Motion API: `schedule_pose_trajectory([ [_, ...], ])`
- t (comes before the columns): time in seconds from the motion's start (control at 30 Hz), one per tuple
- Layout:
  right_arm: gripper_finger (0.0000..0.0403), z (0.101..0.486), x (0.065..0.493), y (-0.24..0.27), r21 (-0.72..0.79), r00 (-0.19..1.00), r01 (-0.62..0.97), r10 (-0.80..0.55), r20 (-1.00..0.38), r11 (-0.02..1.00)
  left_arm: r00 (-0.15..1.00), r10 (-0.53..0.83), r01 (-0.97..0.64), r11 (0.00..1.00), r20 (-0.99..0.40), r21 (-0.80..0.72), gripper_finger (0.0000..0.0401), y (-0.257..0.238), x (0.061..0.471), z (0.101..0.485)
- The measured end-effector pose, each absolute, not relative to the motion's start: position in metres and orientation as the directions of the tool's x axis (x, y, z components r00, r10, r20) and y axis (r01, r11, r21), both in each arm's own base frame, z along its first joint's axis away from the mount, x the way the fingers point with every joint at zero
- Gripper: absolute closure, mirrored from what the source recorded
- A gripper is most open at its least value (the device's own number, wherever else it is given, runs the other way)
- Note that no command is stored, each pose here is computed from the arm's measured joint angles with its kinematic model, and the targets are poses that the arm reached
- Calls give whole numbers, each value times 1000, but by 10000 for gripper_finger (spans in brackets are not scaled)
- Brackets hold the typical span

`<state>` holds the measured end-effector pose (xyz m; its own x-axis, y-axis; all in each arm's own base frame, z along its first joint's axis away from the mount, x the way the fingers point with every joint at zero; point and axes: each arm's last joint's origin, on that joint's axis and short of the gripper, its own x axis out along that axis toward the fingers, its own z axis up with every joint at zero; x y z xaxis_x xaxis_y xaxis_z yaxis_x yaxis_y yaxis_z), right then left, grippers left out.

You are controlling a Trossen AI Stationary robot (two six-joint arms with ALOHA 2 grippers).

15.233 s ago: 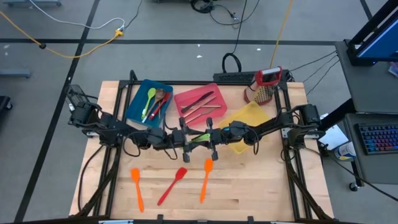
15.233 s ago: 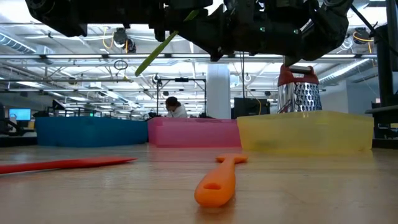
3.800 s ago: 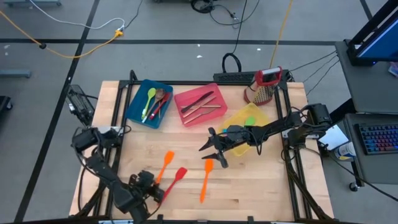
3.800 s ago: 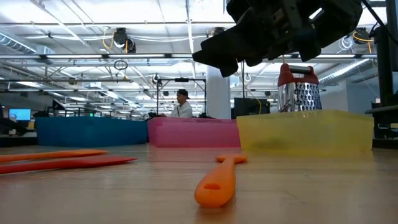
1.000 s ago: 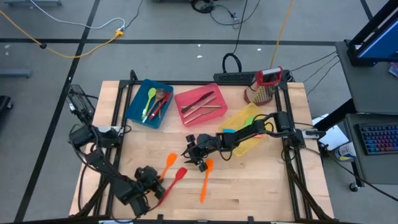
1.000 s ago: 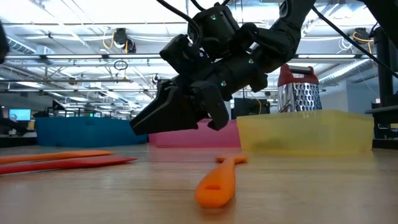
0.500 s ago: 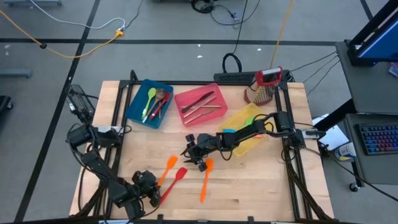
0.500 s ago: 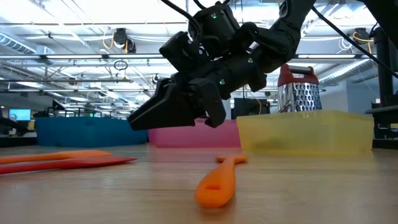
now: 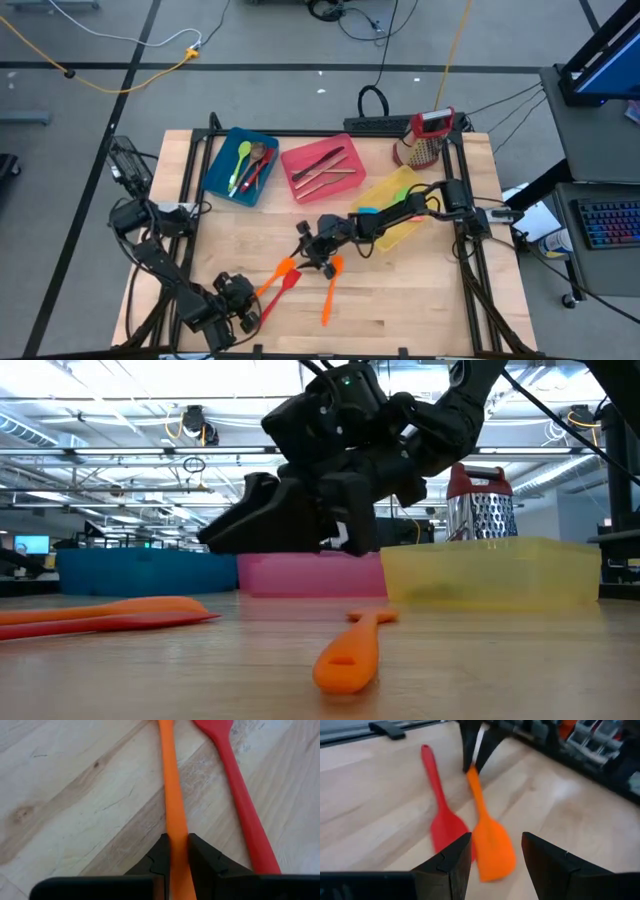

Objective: Pick & Place Kitchen Items
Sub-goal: Put the left orange spatula into the yellow bin

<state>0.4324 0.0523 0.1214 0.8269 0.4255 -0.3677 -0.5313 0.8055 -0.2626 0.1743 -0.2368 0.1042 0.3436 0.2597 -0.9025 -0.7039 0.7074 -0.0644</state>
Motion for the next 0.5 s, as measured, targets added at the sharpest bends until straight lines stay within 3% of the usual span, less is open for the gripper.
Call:
schedule_pose_trajectory([
  [0.3,236,117,431,51,-158,811,-514,417,-411,843,407,325,-660,751,-853,-29,356,-232,180,105],
  [0.5,236,117,431,44,70,818,-412,402,-411,909,409,355,-635,773,-841,18,356,-224,189,105],
])
